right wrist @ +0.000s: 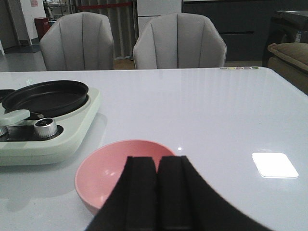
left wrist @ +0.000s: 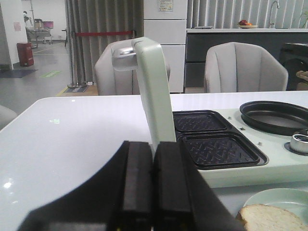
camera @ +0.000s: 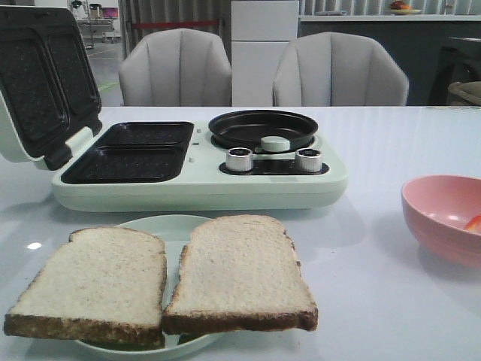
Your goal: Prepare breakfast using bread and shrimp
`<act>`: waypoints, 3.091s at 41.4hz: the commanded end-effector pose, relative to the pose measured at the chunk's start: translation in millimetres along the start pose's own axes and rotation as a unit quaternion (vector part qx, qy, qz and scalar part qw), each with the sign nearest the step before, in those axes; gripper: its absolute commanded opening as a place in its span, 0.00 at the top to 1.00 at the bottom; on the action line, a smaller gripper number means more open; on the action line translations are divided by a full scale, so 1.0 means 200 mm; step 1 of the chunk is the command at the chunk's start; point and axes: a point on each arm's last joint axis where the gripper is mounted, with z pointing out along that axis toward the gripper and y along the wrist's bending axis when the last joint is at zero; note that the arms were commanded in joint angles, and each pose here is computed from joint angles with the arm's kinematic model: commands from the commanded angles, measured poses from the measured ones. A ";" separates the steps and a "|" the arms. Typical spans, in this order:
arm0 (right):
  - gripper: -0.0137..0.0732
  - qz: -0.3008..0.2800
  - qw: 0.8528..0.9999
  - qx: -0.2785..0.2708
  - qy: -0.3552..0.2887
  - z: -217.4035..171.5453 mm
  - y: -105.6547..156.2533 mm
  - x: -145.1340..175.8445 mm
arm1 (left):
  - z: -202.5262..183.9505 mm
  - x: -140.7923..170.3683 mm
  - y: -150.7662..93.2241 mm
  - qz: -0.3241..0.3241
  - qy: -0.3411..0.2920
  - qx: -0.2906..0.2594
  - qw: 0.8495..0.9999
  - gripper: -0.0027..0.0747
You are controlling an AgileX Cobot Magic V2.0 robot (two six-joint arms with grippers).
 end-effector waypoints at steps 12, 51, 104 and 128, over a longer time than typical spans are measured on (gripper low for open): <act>0.80 -0.002 0.998 -0.002 -0.063 -0.02 0.00 -0.07 | 0.00 0.00 0.00 -0.006 -0.040 -0.001 0.999 0.84; 0.80 0.002 0.992 -0.013 -0.126 -0.14 0.07 -0.79 | -0.09 -0.73 -0.03 -0.010 -0.118 0.014 0.993 0.84; 0.20 0.003 0.980 0.011 0.197 0.31 0.06 -0.61 | 0.31 -0.42 -0.11 0.103 0.216 0.101 0.966 0.21; 0.20 0.003 0.980 0.011 0.199 0.31 0.06 -0.61 | 0.44 -0.08 -0.51 0.389 0.328 0.336 0.793 0.30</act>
